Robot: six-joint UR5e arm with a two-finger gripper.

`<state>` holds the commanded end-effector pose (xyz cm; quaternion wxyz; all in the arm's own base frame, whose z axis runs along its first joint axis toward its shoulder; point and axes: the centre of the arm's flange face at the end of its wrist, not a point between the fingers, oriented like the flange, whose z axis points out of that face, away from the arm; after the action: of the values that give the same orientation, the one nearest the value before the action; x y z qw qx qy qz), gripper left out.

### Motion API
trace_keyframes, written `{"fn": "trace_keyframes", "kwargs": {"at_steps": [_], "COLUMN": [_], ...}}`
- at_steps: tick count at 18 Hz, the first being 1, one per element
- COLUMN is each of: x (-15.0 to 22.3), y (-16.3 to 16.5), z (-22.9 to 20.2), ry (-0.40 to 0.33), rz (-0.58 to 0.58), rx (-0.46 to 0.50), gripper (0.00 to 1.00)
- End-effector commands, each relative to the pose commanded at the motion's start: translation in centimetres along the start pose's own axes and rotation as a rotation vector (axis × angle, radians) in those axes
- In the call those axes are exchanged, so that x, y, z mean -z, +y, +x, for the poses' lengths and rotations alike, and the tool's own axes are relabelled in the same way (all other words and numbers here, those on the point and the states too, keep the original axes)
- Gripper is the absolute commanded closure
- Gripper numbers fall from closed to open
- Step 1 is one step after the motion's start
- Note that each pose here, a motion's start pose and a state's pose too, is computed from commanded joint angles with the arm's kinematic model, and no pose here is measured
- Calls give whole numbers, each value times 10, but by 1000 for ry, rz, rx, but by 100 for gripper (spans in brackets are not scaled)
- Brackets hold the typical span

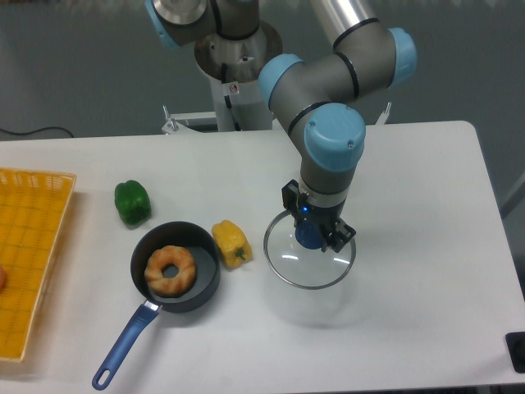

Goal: Close the pot lid
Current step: 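Hold the glass lid by its knob with the gripper, lifting slightly, then carry the held glass lid over the blue saucepan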

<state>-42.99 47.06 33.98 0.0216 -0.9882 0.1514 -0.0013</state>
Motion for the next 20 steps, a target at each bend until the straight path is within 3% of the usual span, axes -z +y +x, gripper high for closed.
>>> {"fn": "trace_keyframes", "kwargs": {"at_steps": [12, 20], "x": [9, 14], "y": [-5, -37], "z": [5, 26], "ry": [-12, -16], "rz": [12, 30], "rx": [2, 43], "gripper": [51, 51]}}
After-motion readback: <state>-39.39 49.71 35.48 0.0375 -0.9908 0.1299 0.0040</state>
